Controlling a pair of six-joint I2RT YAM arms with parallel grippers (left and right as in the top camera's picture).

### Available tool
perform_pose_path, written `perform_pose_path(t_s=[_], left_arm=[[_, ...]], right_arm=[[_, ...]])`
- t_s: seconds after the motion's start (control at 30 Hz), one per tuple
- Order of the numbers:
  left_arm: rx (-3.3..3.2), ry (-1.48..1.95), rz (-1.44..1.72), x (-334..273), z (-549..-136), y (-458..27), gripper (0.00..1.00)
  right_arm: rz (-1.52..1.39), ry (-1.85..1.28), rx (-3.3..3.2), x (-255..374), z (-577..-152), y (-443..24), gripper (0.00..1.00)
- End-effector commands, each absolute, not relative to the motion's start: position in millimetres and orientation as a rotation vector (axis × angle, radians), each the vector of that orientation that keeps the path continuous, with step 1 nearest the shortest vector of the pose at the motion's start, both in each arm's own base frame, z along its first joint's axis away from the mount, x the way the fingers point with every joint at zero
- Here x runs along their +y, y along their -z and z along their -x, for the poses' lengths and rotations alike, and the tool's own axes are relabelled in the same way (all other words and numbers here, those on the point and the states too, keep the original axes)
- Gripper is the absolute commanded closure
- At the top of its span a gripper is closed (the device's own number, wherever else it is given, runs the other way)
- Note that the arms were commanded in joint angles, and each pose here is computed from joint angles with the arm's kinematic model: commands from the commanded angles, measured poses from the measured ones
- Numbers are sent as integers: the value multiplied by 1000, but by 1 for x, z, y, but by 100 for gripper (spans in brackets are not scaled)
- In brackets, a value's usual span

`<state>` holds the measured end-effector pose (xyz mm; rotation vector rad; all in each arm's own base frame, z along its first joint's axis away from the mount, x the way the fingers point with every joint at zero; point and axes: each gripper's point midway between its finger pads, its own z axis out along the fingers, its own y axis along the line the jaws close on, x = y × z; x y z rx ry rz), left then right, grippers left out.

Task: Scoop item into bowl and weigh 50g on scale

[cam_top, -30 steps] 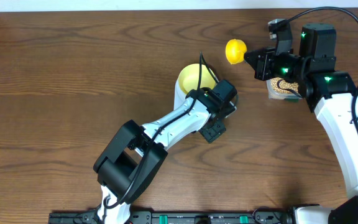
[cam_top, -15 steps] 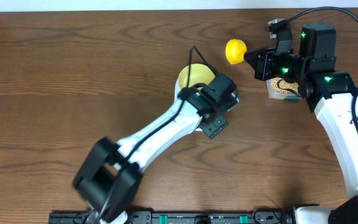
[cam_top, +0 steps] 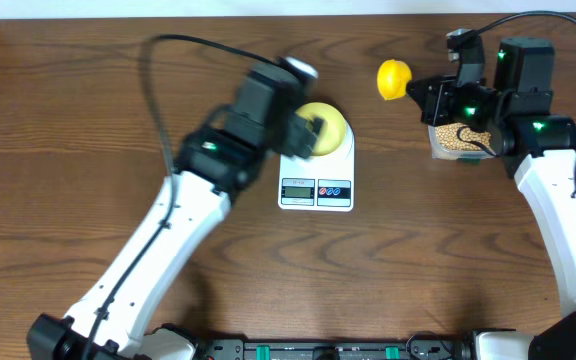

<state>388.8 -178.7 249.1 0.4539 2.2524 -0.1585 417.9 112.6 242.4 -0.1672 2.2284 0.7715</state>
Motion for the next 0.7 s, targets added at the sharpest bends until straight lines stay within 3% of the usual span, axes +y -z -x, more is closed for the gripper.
perform_pose_path(t_s=[0.0, 0.3, 0.67], left_arm=[[2194, 124, -289, -144, -419, -266, 0], [2002, 61, -73, -76, -473, -302, 0], [1971, 81, -19, -73, -494, -296, 1]], right_arm=[[162, -730, 2190, 103, -421, -257, 99], [114, -602, 2145, 84, -437, -263, 99], [73, -551, 2112, 64, -445, -269, 99]])
